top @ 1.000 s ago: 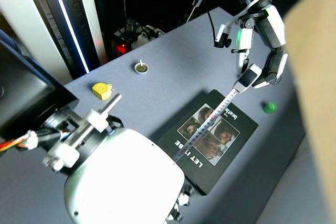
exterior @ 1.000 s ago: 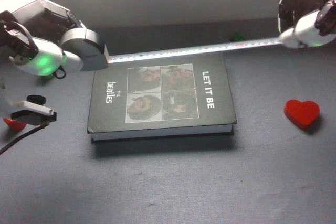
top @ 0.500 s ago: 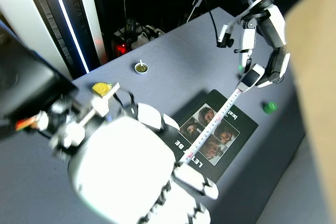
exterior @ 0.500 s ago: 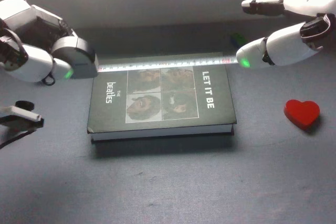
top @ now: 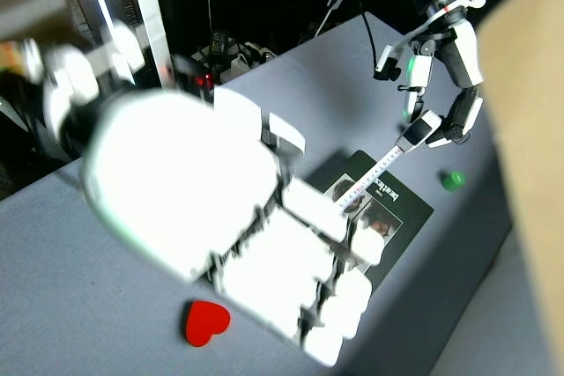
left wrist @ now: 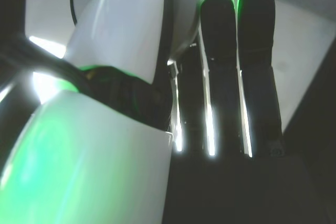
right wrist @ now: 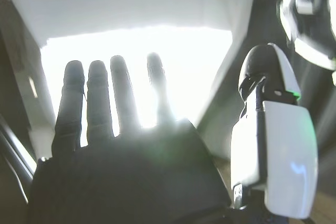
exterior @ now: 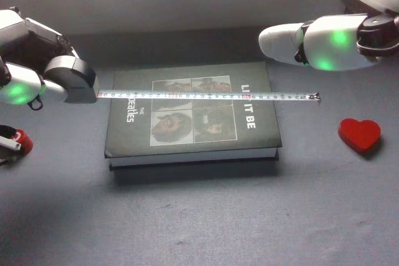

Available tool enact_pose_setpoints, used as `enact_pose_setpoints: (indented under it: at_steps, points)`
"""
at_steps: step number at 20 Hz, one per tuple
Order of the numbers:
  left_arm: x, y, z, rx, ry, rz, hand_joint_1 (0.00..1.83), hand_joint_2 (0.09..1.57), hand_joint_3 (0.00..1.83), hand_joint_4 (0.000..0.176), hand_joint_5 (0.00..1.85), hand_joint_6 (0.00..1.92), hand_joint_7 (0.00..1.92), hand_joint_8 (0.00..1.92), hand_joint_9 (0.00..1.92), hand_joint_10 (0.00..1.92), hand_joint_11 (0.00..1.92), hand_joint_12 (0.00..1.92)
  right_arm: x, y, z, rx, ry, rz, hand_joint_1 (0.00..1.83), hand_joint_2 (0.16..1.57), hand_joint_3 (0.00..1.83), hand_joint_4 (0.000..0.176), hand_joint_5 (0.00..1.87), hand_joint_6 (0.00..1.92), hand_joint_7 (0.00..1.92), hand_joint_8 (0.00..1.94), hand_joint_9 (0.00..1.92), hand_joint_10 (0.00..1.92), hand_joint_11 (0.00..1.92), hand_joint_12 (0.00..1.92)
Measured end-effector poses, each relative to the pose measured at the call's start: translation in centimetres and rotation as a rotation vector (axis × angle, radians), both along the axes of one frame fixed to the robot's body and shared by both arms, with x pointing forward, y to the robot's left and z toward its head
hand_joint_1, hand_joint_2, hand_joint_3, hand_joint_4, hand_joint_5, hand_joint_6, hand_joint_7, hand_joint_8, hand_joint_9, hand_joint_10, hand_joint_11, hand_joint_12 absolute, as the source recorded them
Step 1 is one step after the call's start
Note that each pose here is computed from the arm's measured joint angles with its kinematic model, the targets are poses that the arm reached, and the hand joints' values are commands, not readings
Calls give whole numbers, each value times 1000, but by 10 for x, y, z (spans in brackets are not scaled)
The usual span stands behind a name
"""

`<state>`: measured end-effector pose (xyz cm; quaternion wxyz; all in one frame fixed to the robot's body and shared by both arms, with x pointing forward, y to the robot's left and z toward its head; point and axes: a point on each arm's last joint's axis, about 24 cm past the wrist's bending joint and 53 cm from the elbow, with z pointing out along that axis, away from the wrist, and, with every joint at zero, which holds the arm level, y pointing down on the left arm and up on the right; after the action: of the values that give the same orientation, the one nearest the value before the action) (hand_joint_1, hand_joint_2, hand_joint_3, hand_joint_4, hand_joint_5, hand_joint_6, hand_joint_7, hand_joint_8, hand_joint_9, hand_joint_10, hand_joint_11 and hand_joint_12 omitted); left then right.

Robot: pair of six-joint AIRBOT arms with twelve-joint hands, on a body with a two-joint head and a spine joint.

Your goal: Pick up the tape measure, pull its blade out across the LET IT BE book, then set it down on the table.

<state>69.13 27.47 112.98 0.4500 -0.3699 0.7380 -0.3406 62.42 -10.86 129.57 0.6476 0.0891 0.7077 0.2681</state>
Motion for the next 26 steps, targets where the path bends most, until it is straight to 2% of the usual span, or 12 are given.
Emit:
enact_pose_setpoints:
  at_steps: [2,4,6,8,11,16,26]
  points:
    - [3,2,-4,10,4,-2,1369,1145,0,0,822,1054,973,1051,836,1350,733,1285,-6,-1,-13,25,31,-6,27,1023,0,140,5,0,4,0,0,0,0,231]
    - [6,0,-8,18,10,-14,1371,1137,0,0,838,1035,992,1018,850,1334,732,1272,-7,0,-11,77,19,0,39,1019,0,140,4,0,2,0,0,0,0,244]
    - [8,2,-18,24,23,-19,1370,1140,1,0,813,1074,991,1014,847,1335,720,1306,-7,3,-3,55,-24,19,49,1016,0,140,4,0,2,0,0,0,0,219]
    - [12,10,-23,41,24,-5,1368,1147,1,0,789,1098,984,1032,841,1341,718,1310,-11,12,-25,47,37,54,60,1014,0,140,3,0,2,0,0,0,0,222]
    - [19,19,-22,51,1,28,1368,1147,0,0,813,1060,962,1067,843,1348,760,1275,-11,13,-34,44,57,48,71,1017,0,141,3,0,13,1,0,0,0,274]
    - [19,27,-28,37,4,77,1366,1155,1,0,790,1078,965,1088,810,1372,706,1282,-13,19,-40,2,46,62,72,1045,8,139,5,1,10,0,0,0,0,235]
    - [23,51,-35,51,4,105,1366,1155,1,0,790,1074,965,1091,810,1370,697,1297,-15,22,-40,-15,40,78,68,1072,6,136,0,0,22,3,2,1,0,303]
